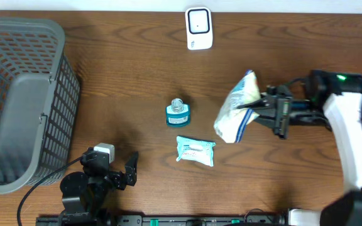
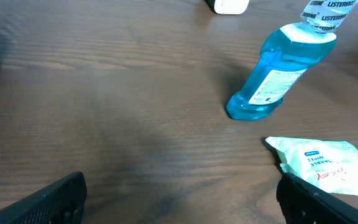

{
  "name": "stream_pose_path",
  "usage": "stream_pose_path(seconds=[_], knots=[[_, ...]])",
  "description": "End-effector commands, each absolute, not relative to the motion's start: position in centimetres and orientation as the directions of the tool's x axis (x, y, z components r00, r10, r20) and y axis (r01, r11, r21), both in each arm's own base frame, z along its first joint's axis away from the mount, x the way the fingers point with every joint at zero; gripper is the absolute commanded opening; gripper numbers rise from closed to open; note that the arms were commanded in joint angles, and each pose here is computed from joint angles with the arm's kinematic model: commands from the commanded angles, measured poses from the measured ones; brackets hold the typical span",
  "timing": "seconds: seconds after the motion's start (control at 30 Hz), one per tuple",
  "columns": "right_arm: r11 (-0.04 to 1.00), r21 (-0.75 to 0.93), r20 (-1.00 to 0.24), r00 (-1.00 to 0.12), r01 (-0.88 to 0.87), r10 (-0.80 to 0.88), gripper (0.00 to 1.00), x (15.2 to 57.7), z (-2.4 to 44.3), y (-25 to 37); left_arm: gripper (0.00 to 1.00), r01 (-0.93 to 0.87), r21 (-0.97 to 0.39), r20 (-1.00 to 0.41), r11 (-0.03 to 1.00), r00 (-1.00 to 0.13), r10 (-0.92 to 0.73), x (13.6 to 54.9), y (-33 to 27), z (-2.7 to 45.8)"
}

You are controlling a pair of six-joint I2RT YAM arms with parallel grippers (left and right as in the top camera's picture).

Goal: Scan the item barcode
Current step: 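Lift the yellow snack bag and carry it up to the scanner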

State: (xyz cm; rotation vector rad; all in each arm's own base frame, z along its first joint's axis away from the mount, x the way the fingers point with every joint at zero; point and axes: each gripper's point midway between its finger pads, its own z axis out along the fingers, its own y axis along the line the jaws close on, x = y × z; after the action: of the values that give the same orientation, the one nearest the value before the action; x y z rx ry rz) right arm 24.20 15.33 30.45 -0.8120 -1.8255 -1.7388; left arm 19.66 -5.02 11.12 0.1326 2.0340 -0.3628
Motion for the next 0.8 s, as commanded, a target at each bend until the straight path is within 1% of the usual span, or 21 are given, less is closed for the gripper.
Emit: stream_pose_path(seconds=[0.0, 0.03, 0.1, 0.27, 0.33, 0.4, 0.43, 0.47, 0.5, 0.6, 0.67, 0.77], knots=[[-0.085, 0.802, 0.598, -0.791, 0.592, 0.129, 0.01, 23.7, 33.7, 13.7, 0.98, 0.257, -0.182, -0.887, 0.949, -0.46, -0.045, 19.7, -5.0, 11.4], [-0.095, 0.828, 0.56, -0.813, 0.552, 0.158, 0.01, 23.5, 34.1, 13.0, 0.98, 0.257, -0.182, -0.887, 0.949, -0.46, -0.045, 19.7, -5.0, 11.4], [-0.072, 0.854, 0.517, -0.828, 0.515, 0.216, 0.01, 23.2, 34.1, 12.2, 0.98, 0.257, -0.182, -0.887, 0.949, -0.46, -0.045, 19.7, -5.0, 11.4], [-0.012, 0.861, 0.495, -0.832, 0.509, 0.249, 0.01, 22.6, 33.3, 12.0, 0.98, 0.257, -0.182, -0.887, 0.949, -0.46, -0.045, 19.7, -5.0, 11.4], [0.097, 0.848, 0.476, -0.829, 0.521, 0.293, 0.01, 22.3, 31.3, 11.7, 0.98, 0.257, -0.182, -0.887, 0.949, -0.46, -0.045, 19.7, -5.0, 11.4], [0.317, 0.805, 0.378, -0.845, 0.502, 0.377, 0.01, 22.5, 27.4, 10.2, 0.98, 0.257, -0.182, -0.887, 0.949, -0.46, -0.045, 19.7, -5.0, 11.4], [0.467, 0.729, 0.302, -0.848, 0.5, 0.435, 0.01, 22.7, 24.7, 8.4, 0.98, 0.257, -0.182, -0.887, 0.949, -0.46, -0.045, 19.7, -5.0, 11.4], [0.519, 0.701, 0.26, -0.853, 0.489, 0.453, 0.01, 23.0, 23.9, 7.7, 0.98, 0.257, -0.182, -0.887, 0.949, -0.46, -0.045, 19.7, -5.0, 11.4], [0.562, 0.679, 0.215, -0.86, 0.472, 0.463, 0.01, 23.5, 23.2, 7.1, 0.98, 0.257, -0.182, -0.887, 0.949, -0.46, -0.045, 19.7, -5.0, 11.4], [0.632, 0.678, 0.074, -0.89, 0.375, 0.45, 0.01, 25.7, 22.8, 6.7, 0.98, 0.257, -0.182, -0.887, 0.949, -0.46, -0.045, 19.7, -5.0, 11.4], [0.693, 0.671, -0.079, -0.904, 0.262, 0.419, 0.01, 28.3, 23.0, 6.8, 0.98, 0.257, -0.182, -0.887, 0.949, -0.46, -0.045, 19.7, -5.0, 11.4], [0.76, 0.638, -0.251, -0.9, 0.122, 0.355, 0.01, 31.1, 23.5, 7.9, 0.98, 0.257, -0.182, -0.887, 0.949, -0.46, -0.045, 19.7, -5.0, 11.4]])
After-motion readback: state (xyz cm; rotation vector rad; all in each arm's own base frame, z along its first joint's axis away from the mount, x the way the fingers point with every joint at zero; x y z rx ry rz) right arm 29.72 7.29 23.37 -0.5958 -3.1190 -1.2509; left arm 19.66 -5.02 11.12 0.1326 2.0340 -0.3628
